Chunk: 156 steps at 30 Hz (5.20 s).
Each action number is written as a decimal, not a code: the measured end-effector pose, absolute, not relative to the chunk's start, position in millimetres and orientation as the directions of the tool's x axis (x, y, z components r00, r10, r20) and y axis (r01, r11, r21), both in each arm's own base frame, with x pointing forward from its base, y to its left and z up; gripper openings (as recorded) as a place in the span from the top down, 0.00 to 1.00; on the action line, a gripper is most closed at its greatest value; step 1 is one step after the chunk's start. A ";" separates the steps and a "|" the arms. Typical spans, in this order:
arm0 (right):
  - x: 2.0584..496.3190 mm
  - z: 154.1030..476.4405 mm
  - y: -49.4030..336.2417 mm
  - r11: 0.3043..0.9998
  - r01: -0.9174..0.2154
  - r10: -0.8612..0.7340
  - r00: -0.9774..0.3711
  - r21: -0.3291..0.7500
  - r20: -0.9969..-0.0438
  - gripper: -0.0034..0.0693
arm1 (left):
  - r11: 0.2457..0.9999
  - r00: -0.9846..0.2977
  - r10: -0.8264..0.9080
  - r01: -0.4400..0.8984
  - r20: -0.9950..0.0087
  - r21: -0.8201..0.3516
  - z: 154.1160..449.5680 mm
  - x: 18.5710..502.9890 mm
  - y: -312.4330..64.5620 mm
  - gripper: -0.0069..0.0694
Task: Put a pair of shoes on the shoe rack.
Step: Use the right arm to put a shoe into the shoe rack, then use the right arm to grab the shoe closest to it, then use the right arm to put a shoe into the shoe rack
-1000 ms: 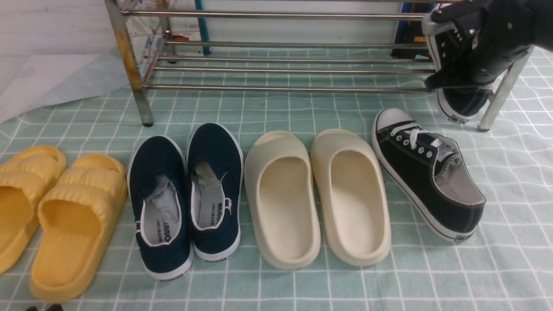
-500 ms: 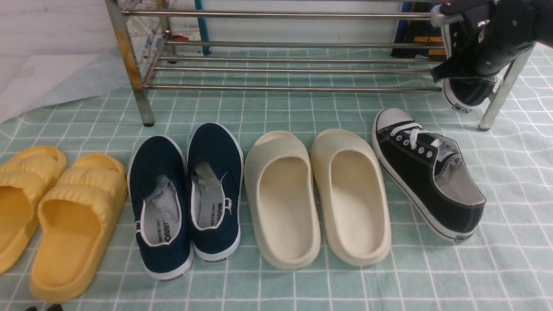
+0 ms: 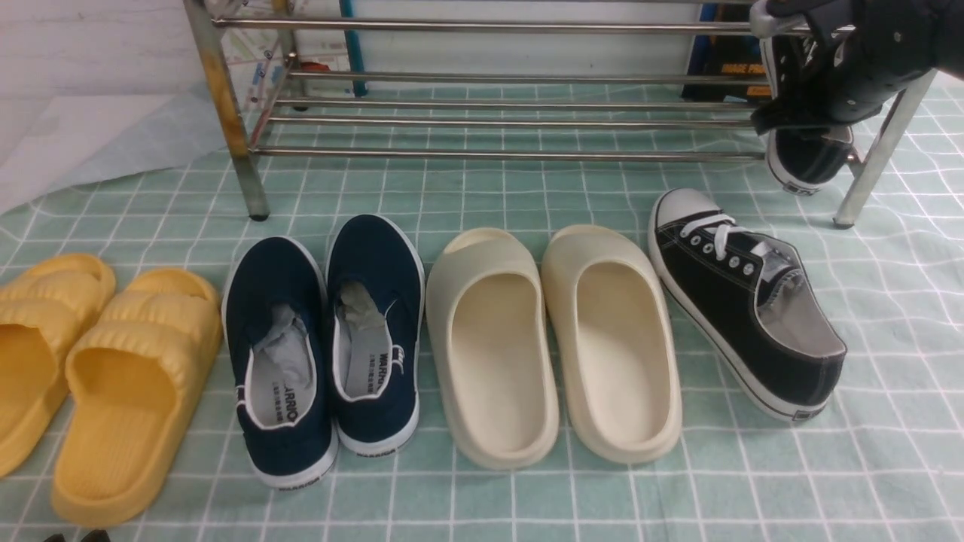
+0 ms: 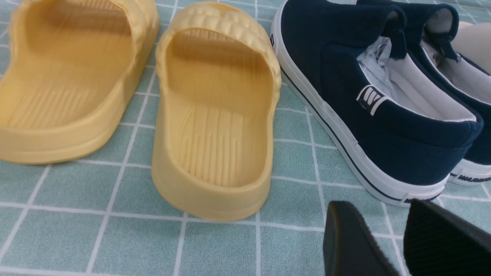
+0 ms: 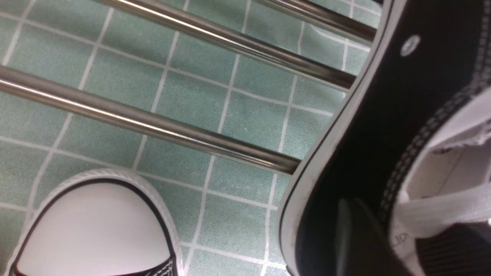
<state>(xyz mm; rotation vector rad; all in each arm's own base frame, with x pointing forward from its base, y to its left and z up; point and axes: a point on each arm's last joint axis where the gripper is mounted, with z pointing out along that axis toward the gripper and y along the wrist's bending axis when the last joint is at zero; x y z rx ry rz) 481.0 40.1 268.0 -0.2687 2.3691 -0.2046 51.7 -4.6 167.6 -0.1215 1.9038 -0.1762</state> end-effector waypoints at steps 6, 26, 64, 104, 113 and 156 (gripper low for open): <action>478.2 270.1 39.1 0.965 -0.133 -0.250 -0.725 -0.227 -0.641 0.30 | 0.983 -0.333 -0.171 0.002 -0.927 -0.182 167.6 51.7 -4.6 0.60; 472.6 257.8 48.3 0.937 -0.192 -0.324 -0.785 -0.290 -0.528 0.84 | 0.983 -0.333 -0.171 0.002 -0.927 -0.182 167.6 51.7 -4.6 0.60; 464.0 278.4 66.6 0.618 -0.614 -0.786 -0.486 -0.491 -0.381 0.90 | 0.983 -0.333 -0.171 0.002 -0.927 -0.182 167.6 51.7 -4.6 0.60; 380.3 382.3 91.5 0.937 -0.344 -0.310 -0.729 -0.066 -0.610 0.36 | 0.983 -0.333 -0.171 0.002 -0.927 -0.182 167.6 51.7 -4.6 0.60; 348.1 305.3 86.9 0.959 -0.280 -0.255 -0.921 0.043 -0.294 0.37 | 0.983 -0.333 -0.171 0.002 -0.927 -0.182 167.6 51.7 -4.6 0.60; 389.7 301.2 114.3 0.932 -0.302 -0.145 -0.815 0.198 -0.560 0.93 | 0.983 -0.333 -0.171 0.002 -0.927 -0.182 167.6 51.7 -4.6 0.60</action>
